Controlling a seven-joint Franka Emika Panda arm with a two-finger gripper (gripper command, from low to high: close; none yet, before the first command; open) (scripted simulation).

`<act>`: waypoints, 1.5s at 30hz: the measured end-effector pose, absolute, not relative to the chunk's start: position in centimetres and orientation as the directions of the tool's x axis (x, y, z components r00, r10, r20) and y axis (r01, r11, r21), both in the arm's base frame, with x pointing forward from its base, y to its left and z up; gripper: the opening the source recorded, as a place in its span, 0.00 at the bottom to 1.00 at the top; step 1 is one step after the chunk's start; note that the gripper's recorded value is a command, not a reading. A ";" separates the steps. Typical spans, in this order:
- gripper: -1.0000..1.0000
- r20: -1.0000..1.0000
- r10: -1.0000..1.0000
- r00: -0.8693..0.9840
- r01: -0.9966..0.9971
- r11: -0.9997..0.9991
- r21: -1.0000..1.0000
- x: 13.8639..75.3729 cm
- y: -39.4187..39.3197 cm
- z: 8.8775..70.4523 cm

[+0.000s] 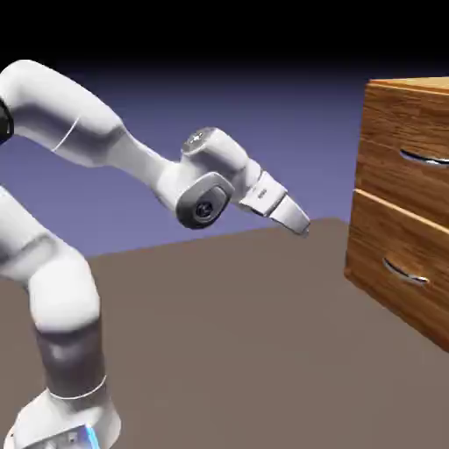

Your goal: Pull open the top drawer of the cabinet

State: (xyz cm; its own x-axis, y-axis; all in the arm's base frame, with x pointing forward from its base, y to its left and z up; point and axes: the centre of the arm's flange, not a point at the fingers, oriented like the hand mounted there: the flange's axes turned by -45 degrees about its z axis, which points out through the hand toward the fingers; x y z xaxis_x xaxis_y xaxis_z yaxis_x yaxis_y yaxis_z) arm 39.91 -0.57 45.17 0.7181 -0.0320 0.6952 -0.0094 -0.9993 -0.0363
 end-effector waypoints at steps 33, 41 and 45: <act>0.50 0.140 -0.939 -0.313 -0.823 0.195 -0.533 50.9 -27.3 27.3; 0.50 0.126 -0.860 -0.495 -0.624 0.250 -0.741 55.2 -27.9 32.7; 0.50 0.093 -0.853 -0.514 -0.498 0.209 -0.842 58.3 -25.6 36.5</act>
State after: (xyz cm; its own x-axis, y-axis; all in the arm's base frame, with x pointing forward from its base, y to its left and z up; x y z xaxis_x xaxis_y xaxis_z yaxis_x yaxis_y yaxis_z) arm 58.32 -25.60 36.48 -0.5143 -0.8525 0.0932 -0.4982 0.2086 -0.8416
